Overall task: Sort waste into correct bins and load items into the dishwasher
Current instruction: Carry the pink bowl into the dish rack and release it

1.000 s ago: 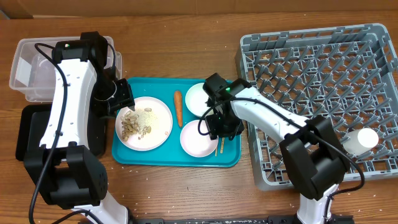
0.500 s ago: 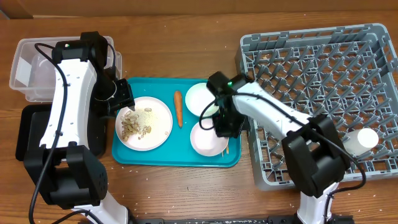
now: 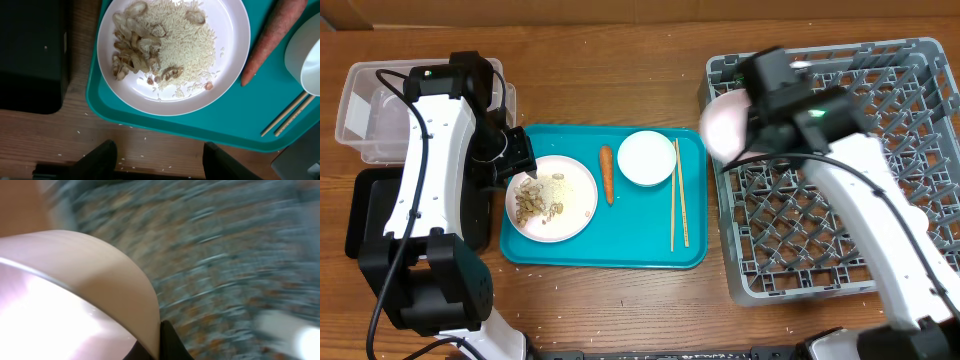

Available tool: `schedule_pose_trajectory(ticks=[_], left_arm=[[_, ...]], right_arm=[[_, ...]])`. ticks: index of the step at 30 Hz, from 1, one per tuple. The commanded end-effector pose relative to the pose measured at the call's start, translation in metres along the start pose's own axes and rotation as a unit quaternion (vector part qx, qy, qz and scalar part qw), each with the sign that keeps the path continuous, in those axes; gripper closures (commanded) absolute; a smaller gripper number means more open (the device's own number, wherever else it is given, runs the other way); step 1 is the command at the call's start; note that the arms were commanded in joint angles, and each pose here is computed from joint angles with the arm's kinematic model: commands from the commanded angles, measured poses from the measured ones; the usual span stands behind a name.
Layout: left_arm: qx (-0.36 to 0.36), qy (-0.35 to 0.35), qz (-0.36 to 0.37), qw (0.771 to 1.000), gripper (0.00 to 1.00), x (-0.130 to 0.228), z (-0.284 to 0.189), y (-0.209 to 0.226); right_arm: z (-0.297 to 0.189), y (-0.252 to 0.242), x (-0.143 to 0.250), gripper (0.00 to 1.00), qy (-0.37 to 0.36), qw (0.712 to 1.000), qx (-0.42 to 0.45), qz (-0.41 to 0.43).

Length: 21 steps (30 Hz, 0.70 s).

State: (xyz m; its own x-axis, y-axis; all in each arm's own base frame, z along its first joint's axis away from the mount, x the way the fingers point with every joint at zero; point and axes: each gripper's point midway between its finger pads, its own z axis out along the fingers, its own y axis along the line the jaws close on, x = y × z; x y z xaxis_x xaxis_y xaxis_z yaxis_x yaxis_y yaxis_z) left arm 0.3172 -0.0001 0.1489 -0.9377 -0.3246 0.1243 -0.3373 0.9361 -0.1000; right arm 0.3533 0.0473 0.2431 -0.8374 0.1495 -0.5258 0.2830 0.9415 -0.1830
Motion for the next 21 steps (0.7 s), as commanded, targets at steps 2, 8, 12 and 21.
schedule_pose_trajectory(ticks=[2,8,12,21], left_arm=[[0.000,-0.014,-0.002,1.000,0.42,-0.001,-0.008,0.000],[0.000,-0.014,0.000,1.000,0.42,-0.001,-0.008,0.000],[0.001,-0.014,0.000,1.000,0.42,-0.001,-0.008,0.000],[0.001,-0.016,0.000,1.000,0.42,-0.002,-0.008,0.000]], right_arm=[[-0.014,-0.110,-0.045,0.96,-0.114,0.963,0.216,0.116],[-0.006,-0.166,-0.075,0.96,-0.160,0.930,0.248,0.219],[-0.007,-0.200,-0.093,0.96,-0.191,0.911,0.270,0.248],[-0.004,-0.270,-0.081,0.96,-0.205,0.812,0.471,0.279]])
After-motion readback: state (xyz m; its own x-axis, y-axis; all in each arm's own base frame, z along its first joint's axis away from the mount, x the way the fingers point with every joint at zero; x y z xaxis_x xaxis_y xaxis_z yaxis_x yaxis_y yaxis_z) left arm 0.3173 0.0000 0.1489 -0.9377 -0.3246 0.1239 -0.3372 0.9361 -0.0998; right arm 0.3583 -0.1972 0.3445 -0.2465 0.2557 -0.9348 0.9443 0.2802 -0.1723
